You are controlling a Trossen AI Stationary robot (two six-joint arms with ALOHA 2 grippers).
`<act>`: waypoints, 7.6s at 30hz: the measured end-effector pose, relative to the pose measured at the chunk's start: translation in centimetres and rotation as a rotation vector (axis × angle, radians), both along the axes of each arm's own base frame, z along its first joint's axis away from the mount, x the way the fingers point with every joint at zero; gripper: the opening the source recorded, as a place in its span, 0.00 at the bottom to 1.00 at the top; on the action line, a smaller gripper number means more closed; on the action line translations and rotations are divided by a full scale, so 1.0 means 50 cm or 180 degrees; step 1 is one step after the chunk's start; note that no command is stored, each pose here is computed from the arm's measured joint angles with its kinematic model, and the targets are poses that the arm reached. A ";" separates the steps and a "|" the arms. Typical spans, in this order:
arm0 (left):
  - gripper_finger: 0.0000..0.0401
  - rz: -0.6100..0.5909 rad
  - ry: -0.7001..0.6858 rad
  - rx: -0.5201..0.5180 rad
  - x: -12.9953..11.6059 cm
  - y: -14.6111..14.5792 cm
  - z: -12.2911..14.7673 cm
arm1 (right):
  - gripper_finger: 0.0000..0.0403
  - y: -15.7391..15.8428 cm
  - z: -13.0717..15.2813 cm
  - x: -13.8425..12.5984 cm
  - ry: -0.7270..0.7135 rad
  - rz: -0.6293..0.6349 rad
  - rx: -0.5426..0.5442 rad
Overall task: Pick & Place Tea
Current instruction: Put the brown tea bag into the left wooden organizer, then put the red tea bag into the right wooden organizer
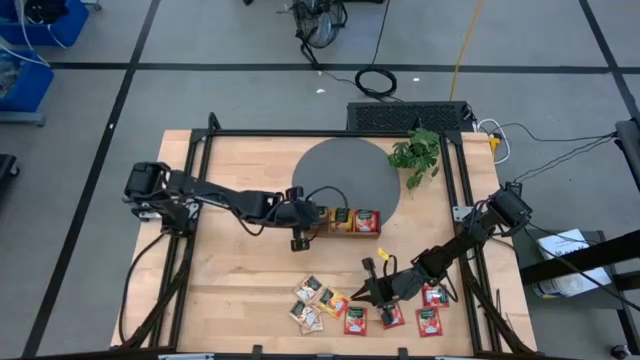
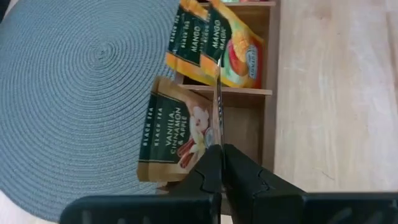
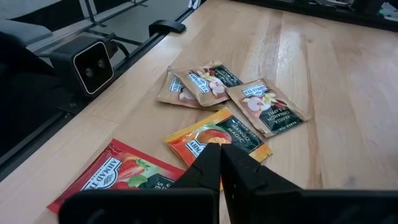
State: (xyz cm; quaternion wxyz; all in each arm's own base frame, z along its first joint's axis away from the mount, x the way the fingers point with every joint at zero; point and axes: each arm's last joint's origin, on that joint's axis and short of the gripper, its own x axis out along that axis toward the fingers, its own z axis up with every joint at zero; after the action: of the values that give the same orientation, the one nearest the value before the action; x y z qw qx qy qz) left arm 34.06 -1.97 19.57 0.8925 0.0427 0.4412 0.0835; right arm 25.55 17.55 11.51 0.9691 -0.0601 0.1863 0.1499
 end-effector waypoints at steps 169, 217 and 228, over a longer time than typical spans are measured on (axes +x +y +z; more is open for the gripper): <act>0.42 -0.0354 -0.0574 -0.1570 0.323 -0.306 -0.149 | 0.00 0.144 -0.042 -0.195 0.1649 -0.1198 -0.0363; 0.43 0.0187 -0.0071 -0.2509 0.319 -0.294 -0.154 | 0.00 0.142 -0.076 -0.179 0.1078 -0.1435 -0.0607; 0.03 -0.0235 -0.0270 -0.2147 0.326 -0.289 -0.154 | 0.00 0.144 -0.073 -0.182 0.0920 -0.1397 -0.0742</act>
State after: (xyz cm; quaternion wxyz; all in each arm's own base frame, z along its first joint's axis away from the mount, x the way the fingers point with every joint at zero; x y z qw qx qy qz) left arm 50.36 -16.43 11.89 0.8763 -0.2424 0.4046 -0.0978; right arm 16.47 24.76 7.88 0.9284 -0.1073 0.3470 -0.0789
